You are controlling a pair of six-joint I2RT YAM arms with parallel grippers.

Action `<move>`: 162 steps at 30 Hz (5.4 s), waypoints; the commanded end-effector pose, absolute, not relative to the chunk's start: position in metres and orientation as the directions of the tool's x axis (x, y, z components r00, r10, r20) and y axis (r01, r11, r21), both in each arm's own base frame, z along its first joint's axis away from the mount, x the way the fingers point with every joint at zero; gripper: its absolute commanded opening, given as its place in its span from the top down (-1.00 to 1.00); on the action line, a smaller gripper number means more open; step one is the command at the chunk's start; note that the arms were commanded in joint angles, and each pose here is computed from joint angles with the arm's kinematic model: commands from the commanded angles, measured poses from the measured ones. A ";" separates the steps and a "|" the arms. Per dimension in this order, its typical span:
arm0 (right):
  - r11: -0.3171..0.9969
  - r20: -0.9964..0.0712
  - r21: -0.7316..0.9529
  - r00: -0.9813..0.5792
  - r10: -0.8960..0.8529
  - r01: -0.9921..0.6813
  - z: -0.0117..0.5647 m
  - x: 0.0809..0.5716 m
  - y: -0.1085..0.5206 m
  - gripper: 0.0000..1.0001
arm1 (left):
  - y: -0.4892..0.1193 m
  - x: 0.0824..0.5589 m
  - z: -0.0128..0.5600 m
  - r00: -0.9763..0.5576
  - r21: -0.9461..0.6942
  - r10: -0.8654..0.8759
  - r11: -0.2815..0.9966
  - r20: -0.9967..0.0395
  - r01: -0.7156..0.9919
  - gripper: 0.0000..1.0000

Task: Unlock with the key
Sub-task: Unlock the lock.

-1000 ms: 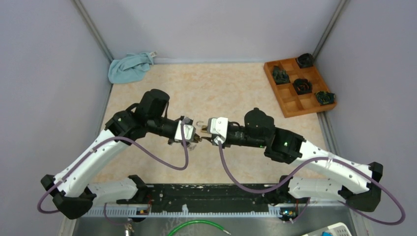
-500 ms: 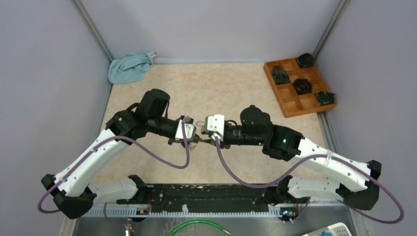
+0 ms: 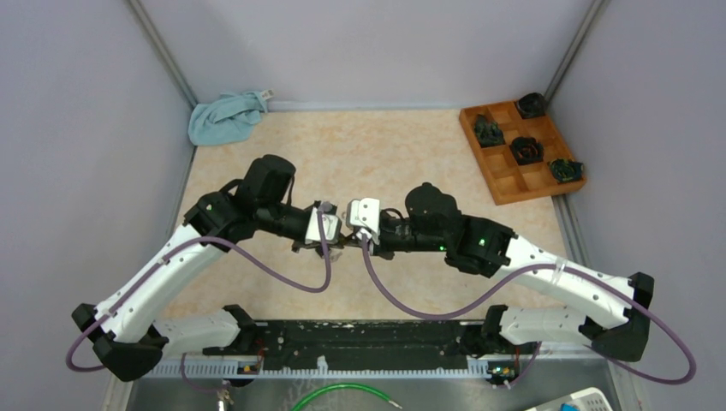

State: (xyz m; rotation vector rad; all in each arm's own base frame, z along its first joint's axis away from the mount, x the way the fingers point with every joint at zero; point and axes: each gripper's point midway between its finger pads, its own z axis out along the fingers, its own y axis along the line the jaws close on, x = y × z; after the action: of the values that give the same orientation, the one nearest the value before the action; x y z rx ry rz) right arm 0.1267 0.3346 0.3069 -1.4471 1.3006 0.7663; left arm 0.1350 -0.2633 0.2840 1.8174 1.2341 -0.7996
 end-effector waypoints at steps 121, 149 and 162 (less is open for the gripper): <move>0.273 -0.864 -0.226 0.322 0.387 -0.935 0.500 0.116 0.307 0.62 | -0.287 0.094 0.511 0.316 0.336 -0.310 -0.013 -0.897 0.942 1.00; 0.380 -0.942 0.014 0.115 0.314 -0.925 0.398 0.160 0.310 0.85 | -0.268 0.098 0.556 0.410 0.408 -0.378 0.089 -0.830 0.909 1.00; 0.466 -0.914 0.023 0.170 0.367 -0.884 0.470 0.155 0.264 0.15 | -0.274 0.151 0.499 0.563 0.525 -0.138 0.237 -0.815 0.817 1.00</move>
State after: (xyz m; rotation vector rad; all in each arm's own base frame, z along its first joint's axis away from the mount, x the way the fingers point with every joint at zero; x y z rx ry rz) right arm 0.1624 0.2911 0.4055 -0.7105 1.1453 0.9630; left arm 0.1218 -0.2753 0.5169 1.1270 0.7060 -0.9517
